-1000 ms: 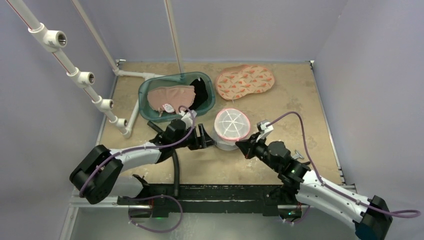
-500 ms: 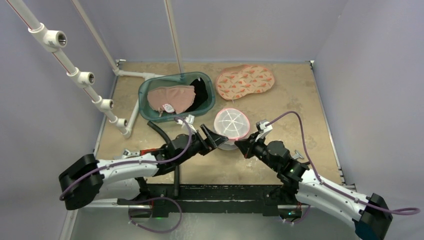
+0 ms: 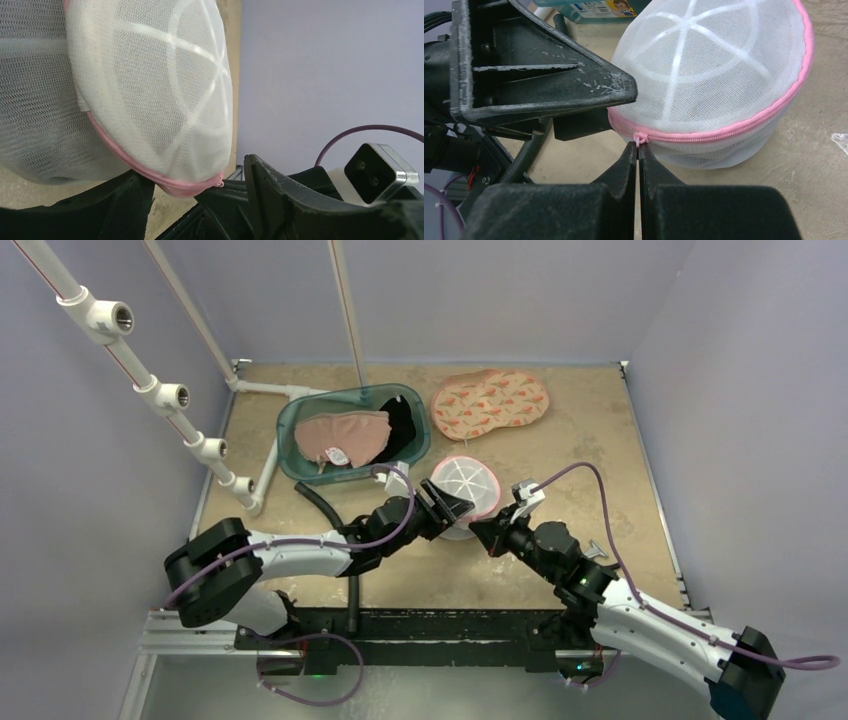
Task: Unzip the laundry bag and remove the bra
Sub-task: Unzip the laundry bag at the center of the board.
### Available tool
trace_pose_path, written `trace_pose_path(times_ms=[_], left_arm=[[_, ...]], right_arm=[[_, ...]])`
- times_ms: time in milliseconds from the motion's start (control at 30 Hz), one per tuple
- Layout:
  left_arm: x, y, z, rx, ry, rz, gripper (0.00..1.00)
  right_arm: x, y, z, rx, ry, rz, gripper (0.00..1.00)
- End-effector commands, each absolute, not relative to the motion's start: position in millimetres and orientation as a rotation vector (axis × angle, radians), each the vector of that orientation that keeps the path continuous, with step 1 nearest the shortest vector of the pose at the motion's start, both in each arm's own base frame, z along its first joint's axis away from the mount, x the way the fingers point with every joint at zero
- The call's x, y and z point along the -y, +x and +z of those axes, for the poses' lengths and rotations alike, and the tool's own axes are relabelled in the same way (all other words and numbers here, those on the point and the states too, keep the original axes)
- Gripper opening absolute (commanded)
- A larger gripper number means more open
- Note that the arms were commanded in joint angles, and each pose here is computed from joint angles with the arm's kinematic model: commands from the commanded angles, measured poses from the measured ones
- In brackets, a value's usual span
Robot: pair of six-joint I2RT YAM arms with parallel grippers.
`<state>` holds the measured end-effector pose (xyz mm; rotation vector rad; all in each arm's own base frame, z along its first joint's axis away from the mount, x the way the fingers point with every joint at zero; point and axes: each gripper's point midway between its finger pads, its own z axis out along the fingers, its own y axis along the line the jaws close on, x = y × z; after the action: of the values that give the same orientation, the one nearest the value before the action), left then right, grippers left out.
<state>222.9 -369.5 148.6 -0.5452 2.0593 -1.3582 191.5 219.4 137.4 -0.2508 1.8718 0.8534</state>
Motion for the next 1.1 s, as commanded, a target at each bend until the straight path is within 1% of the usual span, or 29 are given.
trace_pose_path(times_ms=[0, 233, 333, 400, 533, 667, 867, 1067], left_arm=[[375, 239, 166, -1.988, -0.605, -1.372, 0.57], [361, 243, 159, -1.992, -0.611, -1.308, 0.26], [351, 245, 165, -1.973, -0.590, -1.285, 0.07], [344, 246, 169, -1.967, -0.566, -1.246, 0.00], [327, 249, 179, -1.951, -0.523, -1.191, 0.00], [315, 251, 183, -1.966, -0.471, -1.171, 0.00], [310, 247, 179, -2.008, -0.359, -1.231, 0.00], [308, 240, 185, -1.996, -0.236, -1.280, 0.00]], right_arm=[[-224, 190, 146, -1.831, -0.277, 0.881, 0.00], [-225, 189, 156, -1.813, -0.277, 0.903, 0.00], [-225, 188, 167, -1.796, -0.272, 0.916, 0.00], [-224, 188, 173, -1.790, -0.267, 0.916, 0.00], [-220, 193, 174, -1.806, -0.254, 0.871, 0.00], [-215, 198, 164, -1.844, -0.209, 0.827, 0.00], [-207, 204, 147, -1.897, -0.093, 0.796, 0.00], [-194, 209, 133, -1.925, 0.012, 0.736, 0.00]])
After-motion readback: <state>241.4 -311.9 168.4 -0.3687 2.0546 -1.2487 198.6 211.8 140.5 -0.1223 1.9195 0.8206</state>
